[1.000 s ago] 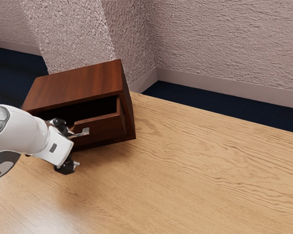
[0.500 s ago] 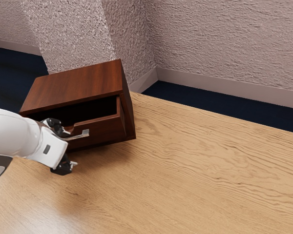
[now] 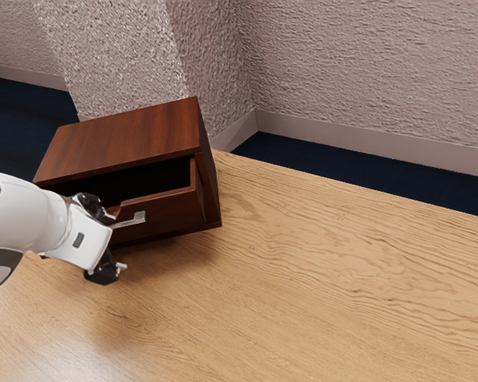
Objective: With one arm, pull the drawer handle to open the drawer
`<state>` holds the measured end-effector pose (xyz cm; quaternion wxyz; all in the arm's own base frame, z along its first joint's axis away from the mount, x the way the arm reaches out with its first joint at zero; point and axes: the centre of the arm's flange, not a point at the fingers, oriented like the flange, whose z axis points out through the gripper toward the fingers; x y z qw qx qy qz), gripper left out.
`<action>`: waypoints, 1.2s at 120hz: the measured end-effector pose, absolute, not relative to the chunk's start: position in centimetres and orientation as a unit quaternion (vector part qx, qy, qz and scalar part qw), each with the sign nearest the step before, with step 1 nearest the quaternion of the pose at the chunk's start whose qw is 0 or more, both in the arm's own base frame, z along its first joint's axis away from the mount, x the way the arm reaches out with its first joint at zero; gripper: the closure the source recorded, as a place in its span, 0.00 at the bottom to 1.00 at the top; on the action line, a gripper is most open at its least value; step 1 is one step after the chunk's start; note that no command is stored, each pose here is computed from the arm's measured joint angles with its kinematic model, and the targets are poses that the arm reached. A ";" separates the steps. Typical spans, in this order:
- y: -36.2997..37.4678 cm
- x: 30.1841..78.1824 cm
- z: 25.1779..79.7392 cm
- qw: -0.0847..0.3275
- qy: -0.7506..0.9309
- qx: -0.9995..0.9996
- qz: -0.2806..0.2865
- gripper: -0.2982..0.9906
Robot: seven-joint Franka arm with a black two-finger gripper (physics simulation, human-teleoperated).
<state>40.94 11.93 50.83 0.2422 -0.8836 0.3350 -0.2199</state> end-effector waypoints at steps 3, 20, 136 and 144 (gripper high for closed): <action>12.0 40.9 50.7 0.242 0.335 -0.884 -0.219 0.23; 11.9 40.8 50.4 0.239 0.334 -0.886 -0.216 0.23; 7.0 37.6 49.7 0.250 0.337 -0.880 -0.223 0.36; 6.5 37.4 49.9 0.253 0.337 -0.879 -0.224 0.38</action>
